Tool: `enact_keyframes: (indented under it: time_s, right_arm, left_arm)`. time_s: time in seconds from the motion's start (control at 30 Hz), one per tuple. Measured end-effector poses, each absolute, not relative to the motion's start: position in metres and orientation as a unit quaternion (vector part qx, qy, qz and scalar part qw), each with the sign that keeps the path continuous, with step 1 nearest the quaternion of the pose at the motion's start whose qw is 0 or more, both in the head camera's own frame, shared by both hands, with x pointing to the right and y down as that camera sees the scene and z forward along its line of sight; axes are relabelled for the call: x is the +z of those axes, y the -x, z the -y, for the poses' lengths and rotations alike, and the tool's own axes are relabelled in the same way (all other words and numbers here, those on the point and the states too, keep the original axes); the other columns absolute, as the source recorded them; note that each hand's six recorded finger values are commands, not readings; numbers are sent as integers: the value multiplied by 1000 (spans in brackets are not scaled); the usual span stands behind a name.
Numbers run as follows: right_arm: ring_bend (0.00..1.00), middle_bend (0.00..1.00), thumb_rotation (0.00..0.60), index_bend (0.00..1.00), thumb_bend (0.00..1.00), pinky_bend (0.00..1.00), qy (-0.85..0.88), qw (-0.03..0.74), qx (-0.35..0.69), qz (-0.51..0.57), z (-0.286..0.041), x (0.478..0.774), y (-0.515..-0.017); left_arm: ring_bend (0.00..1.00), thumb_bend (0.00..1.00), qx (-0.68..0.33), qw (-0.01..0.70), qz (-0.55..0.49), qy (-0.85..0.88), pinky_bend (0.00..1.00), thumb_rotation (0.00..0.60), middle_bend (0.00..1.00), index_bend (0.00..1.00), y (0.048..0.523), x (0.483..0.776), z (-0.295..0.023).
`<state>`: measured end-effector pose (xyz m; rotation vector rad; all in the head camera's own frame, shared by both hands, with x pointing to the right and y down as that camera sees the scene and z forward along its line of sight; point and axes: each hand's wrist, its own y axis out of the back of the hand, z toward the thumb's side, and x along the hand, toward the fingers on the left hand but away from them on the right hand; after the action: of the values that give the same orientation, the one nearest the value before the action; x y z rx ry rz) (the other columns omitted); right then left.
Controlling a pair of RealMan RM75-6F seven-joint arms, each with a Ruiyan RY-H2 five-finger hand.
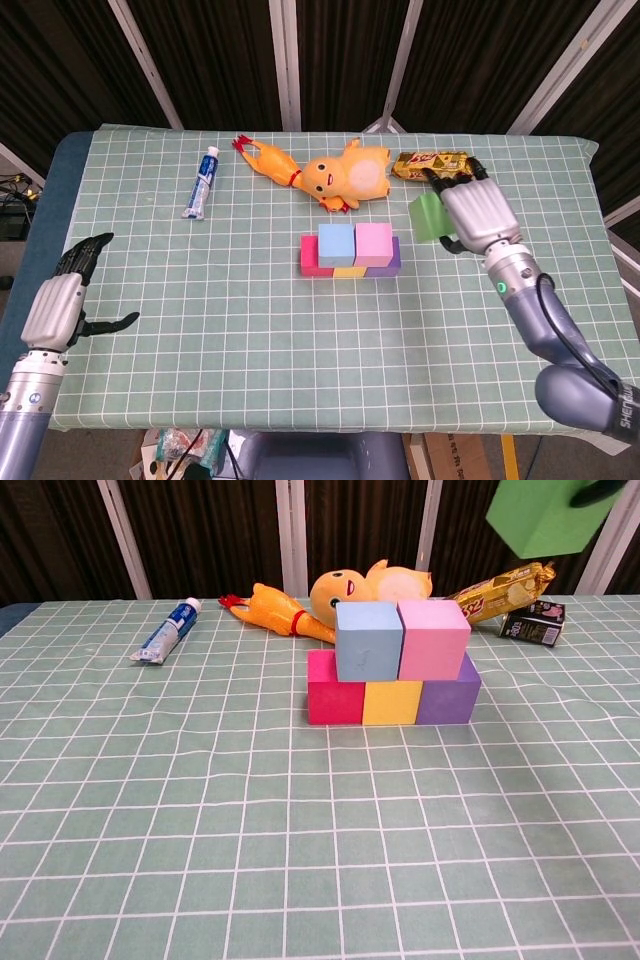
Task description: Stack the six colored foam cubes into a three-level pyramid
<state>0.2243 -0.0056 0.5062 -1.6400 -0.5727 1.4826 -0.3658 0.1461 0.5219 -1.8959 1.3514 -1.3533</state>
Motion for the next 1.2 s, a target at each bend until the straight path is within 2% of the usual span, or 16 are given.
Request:
enact_keyframes:
  time_s: [0.53,1.2]
  right_arm:
    - [235,383,600,0,313,0,656,275,658,246,5,539,-138]
    - [235,384,600,0,313,0,648,279,670,233,0,552,-107]
  left_arm:
    - [5,131,-485,203,-496,691,26,600,45,0,369,522,-144]
    - [5,131,-484,196,-499,692,26,600,46,0,371,521,-142]
